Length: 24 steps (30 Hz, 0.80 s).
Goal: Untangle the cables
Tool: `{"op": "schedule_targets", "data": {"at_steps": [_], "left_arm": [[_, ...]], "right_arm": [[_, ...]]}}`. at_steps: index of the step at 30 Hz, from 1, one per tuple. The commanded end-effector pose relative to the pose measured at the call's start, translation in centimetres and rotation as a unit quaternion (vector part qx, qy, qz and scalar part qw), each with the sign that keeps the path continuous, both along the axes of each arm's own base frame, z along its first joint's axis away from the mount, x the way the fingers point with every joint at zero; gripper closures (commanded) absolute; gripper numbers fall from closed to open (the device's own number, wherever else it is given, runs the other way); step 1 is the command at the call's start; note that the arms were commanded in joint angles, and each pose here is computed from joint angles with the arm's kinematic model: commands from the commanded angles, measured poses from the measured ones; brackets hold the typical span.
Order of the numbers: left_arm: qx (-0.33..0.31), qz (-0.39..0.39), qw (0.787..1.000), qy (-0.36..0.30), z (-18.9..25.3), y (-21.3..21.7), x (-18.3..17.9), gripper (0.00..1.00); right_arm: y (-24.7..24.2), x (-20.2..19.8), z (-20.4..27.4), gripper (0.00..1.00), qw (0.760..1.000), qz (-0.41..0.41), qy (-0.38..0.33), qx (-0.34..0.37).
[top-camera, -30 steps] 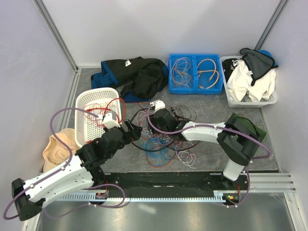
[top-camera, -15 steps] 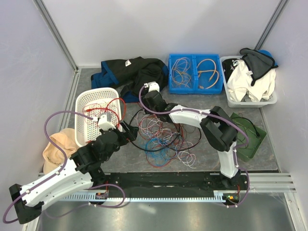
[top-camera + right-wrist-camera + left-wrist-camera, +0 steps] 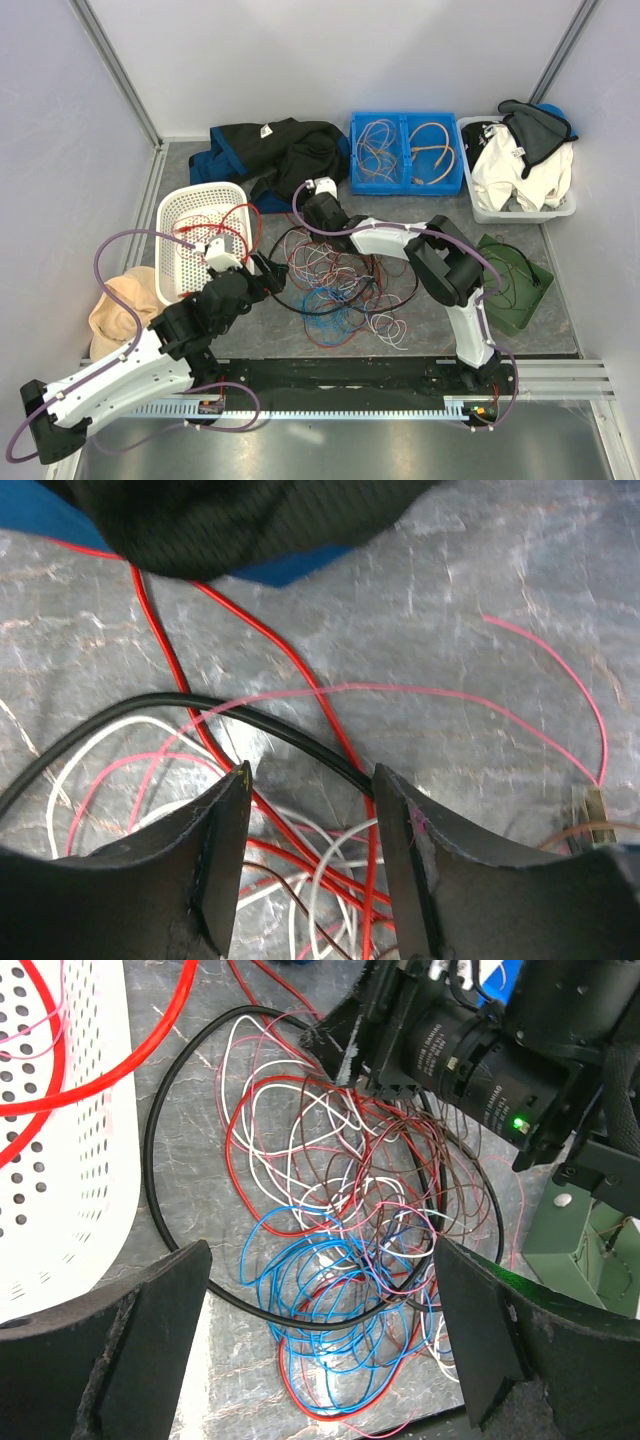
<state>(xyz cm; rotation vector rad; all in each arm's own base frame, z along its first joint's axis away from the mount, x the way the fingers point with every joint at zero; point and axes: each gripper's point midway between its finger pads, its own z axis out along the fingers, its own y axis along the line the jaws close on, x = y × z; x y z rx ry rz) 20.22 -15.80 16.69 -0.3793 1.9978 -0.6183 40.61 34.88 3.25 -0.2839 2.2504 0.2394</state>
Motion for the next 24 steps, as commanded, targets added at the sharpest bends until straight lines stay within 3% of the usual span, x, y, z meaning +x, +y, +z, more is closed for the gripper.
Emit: {"op": "schedule_targets", "data": {"at_steps": [1,5,8,10,12,20,24], "left_arm": [[0.0,0.013,1.0,0.001,-0.6,0.3,0.2,0.0],[-0.004,0.007,1.0,0.004,-0.7,0.0,0.1,0.0],[-0.007,0.005,1.0,0.008,-0.9,-0.1,0.0,0.0],[-0.009,0.004,1.0,0.01,-1.0,-0.1,0.0,0.0],[-0.01,0.0,1.0,0.01,-0.9,-0.2,-0.1,0.0],[-0.017,0.003,1.0,-0.006,0.0,0.1,-0.1,0.01],[-0.016,0.005,1.0,-0.005,-0.1,0.2,0.0,0.01]], "right_arm": [[-1.4,-3.9,-3.0,0.43,0.998,0.008,0.053,-0.018],[-2.5,-7.2,-5.3,0.54,0.996,0.019,0.081,-0.038],[-3.2,-8.6,-6.2,0.71,0.994,0.021,0.095,-0.047],[-4.0,-8.7,-6.0,0.88,0.994,0.012,0.091,-0.051],[-4.1,-8.3,-3.9,1.0,0.997,0.007,0.067,-0.043],[-5.4,-7.2,9.5,1.0,0.998,-0.005,-0.054,0.016],[-6.2,-7.2,12.7,1.0,0.996,-0.009,-0.082,0.024]]}}
